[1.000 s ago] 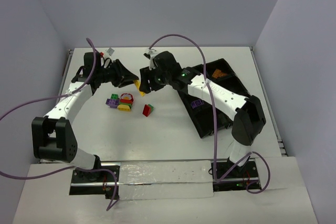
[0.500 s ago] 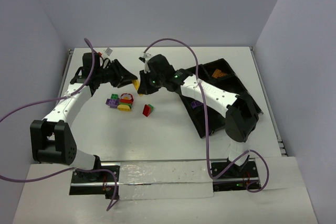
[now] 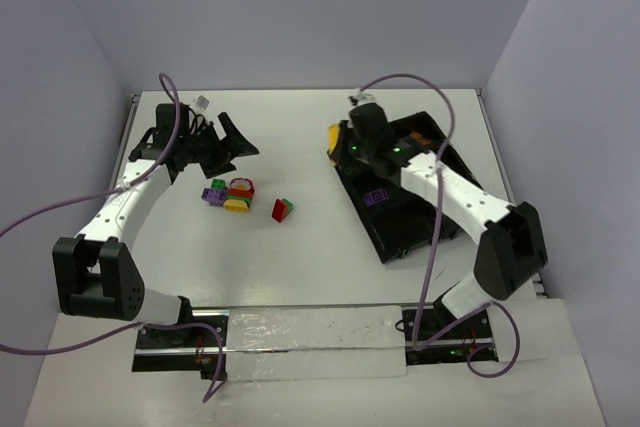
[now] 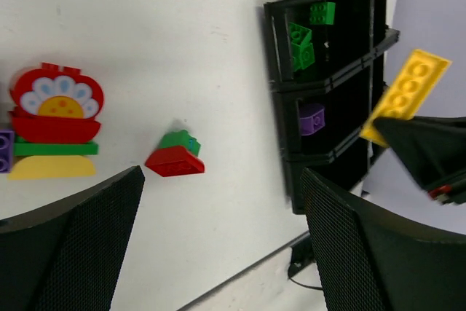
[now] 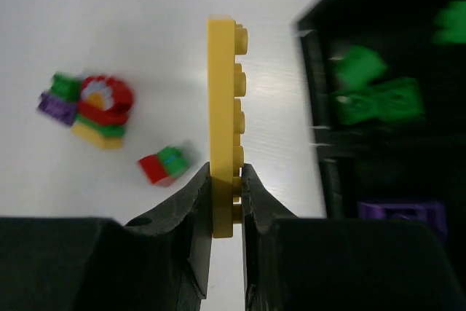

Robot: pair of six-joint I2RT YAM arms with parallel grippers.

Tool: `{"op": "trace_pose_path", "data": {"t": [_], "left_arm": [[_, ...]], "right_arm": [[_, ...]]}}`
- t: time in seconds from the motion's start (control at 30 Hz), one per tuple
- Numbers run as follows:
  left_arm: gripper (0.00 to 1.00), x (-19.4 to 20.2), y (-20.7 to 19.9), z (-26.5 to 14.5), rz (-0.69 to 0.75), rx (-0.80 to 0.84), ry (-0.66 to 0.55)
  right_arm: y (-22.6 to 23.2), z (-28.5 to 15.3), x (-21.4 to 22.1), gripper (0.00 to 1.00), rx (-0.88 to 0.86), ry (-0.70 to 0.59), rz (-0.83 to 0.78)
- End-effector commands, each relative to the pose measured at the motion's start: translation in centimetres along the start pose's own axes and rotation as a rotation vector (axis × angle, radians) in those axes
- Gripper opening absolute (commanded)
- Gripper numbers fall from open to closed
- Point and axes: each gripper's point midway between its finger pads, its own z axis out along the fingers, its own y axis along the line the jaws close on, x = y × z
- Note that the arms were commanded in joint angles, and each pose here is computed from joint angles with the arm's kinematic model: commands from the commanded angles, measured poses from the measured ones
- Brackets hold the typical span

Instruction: Sort the legos into containers by color

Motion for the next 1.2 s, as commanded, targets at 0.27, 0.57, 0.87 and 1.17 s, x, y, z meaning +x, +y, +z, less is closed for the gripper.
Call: {"op": "trace_pose_path", "data": {"t": [0.27,0.57,0.87,1.17], "left_arm": [[0.93,-1.7,-0.9,-1.8,0.092,-0.006,-0.066],[0.93,-1.6,-1.0,-1.9,0.100,-0.001,-0.065],[0.93,-1.4,-0.7,-1.7,0.095,-0.007,-0.051],[0.93,-1.2,-0.3,-1.2,0.084,-0.016,-0.036]], "right_arm": [[-20.5,-7.3,-0.4,0.00,0.496,-0.143,0.391],[-25.8,-6.8,-0.6,0.00,0.567,-0.170,0.515],[-28.4,-3.9,-2.8,0.10,0.587,-0.160,0.553],[-27.4,-4.3,-4.0,0.67,0.546,-0.161,0.530]]}}
